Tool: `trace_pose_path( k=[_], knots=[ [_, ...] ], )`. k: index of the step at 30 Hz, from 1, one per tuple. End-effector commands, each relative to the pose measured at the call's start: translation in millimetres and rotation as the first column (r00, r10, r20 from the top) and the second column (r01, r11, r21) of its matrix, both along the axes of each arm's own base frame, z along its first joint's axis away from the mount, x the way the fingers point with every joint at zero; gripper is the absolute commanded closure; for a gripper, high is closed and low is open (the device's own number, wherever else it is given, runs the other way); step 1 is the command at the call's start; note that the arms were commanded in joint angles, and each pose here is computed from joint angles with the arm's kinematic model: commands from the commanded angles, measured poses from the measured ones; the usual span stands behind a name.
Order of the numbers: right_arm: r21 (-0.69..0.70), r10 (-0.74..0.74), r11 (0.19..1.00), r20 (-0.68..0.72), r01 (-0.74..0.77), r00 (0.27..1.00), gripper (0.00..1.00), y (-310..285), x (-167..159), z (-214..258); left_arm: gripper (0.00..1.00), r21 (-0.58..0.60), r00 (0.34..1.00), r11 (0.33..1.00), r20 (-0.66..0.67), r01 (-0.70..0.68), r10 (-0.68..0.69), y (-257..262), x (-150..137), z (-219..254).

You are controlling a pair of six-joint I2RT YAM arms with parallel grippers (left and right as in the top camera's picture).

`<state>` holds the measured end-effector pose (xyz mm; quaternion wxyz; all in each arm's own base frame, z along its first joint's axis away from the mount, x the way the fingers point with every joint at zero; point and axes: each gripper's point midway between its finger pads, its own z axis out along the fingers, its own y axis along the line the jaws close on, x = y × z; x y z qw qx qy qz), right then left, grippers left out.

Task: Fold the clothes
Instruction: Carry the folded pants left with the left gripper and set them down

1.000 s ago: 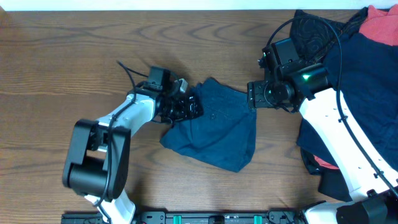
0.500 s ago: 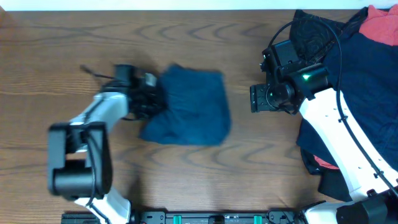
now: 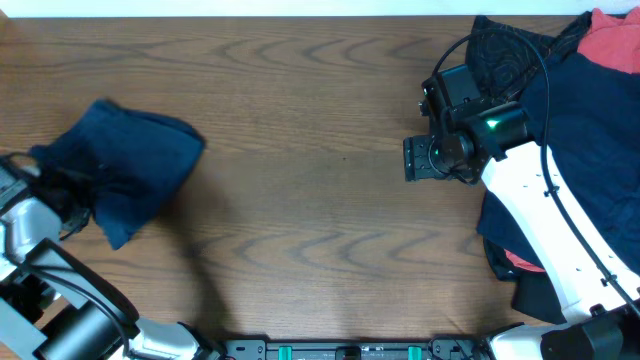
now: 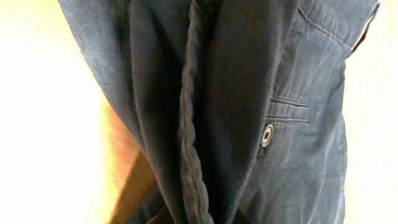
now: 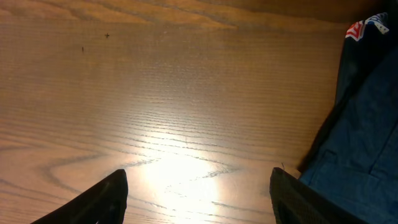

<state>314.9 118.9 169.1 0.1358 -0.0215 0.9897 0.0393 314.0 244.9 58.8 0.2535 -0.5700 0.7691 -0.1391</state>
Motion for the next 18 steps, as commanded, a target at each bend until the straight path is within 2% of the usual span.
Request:
trace_pose_path(
  k=[1,2,5,9,12,15,18],
  knots=[
    [-0.006,0.012,1.000,0.018,-0.011,1.000,0.29,1,1,5,0.91,-0.018,0.999,1.000,0.044,-0.022,0.023,5,5,7],
    [-0.006,0.012,1.000,0.018,-0.011,1.000,0.29,1,1,5,0.77,-0.016,0.999,1.000,0.047,-0.021,0.022,5,5,7],
    [-0.007,0.012,1.000,0.016,-0.011,1.000,0.28,1,1,5,0.01,-0.014,0.999,1.000,0.050,-0.014,0.015,3,8,8],
    [-0.012,0.011,1.000,0.005,-0.011,1.000,0.28,0,-1,4,0.02,0.006,0.998,1.000,0.068,-0.016,0.016,5,8,18],
    [-0.008,-0.007,1.000,0.004,0.007,1.000,0.28,-3,-1,4,0.02,0.070,0.994,0.997,0.103,-0.030,0.022,10,8,44],
    [0.010,-0.086,0.996,0.003,0.086,0.996,0.27,-9,3,5,0.02,0.140,0.990,0.989,0.139,-0.045,0.025,11,7,72],
    [0.030,-0.171,0.985,0.005,0.171,0.985,0.26,-18,8,5,0.02,0.205,0.982,0.979,0.188,-0.008,-0.031,-3,13,103]
  ],
)
